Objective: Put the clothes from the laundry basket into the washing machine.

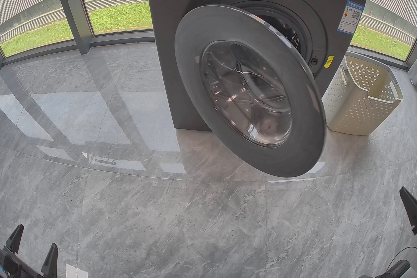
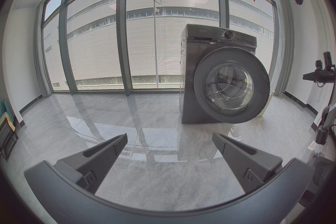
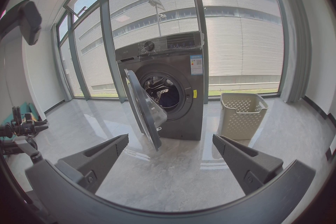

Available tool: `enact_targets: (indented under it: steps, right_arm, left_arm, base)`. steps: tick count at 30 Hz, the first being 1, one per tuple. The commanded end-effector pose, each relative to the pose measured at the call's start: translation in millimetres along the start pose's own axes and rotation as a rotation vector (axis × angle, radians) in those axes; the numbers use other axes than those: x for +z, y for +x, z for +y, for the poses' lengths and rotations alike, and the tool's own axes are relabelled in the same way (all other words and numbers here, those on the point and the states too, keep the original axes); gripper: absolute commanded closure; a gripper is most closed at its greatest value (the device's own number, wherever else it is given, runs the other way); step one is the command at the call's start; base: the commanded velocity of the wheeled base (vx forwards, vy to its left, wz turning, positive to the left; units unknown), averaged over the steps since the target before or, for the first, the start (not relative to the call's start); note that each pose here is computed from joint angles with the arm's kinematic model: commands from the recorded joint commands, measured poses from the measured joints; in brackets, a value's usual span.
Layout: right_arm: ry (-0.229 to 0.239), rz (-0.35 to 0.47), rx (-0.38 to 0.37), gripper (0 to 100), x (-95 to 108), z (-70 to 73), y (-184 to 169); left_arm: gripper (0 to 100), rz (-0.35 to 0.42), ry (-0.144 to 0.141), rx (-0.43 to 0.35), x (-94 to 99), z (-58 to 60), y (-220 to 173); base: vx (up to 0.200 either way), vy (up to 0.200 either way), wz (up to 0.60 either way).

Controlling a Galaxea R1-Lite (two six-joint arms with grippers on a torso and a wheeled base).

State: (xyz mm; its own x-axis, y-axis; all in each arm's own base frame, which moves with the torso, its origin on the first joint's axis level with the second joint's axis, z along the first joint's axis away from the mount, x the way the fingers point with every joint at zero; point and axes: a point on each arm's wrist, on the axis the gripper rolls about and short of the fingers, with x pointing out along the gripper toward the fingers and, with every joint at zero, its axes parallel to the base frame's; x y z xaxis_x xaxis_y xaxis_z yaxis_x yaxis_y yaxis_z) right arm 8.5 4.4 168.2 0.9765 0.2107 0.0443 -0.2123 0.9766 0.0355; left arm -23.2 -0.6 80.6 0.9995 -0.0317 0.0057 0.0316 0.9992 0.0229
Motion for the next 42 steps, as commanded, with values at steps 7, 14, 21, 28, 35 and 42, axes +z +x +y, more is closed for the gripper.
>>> enact_targets:
  steps: [7,14,21,28,35,42]
  right_arm:
    - [0.194,0.250,0.305,0,-2,48.9,152]
    - [0.197,0.253,0.383,0,-2,72.9,162]
    - [0.168,0.243,0.402,0,-2,84.5,178]
    - [0.133,0.255,0.374,0,-8,87.3,190]
    - [0.137,0.241,0.297,0,-6,78.6,205]
    - [0.135,0.180,0.000,0,3,20.4,235]
  left_arm:
    - [0,0.009,-0.009,0.001,-5.1,-0.1,1]
    - [0,0.009,-0.008,-0.001,-5.1,-0.1,1]
    - [0,0.012,-0.009,-0.002,-5.2,-0.1,1]
    - [0,0.012,-0.009,-0.002,-5.2,-0.1,1]
    - [0,0.012,-0.009,-0.001,-5.2,-0.2,1]
    - [0,0.012,-0.009,-0.002,-5.2,-0.1,1]
  base:
    - [0.000,-0.057,0.00]
    - [0.086,0.000,0.00]
    - [0.171,0.000,0.00]
    - [0.000,0.000,0.00]
    - [0.000,0.000,0.00]
    - [0.000,0.000,0.00]
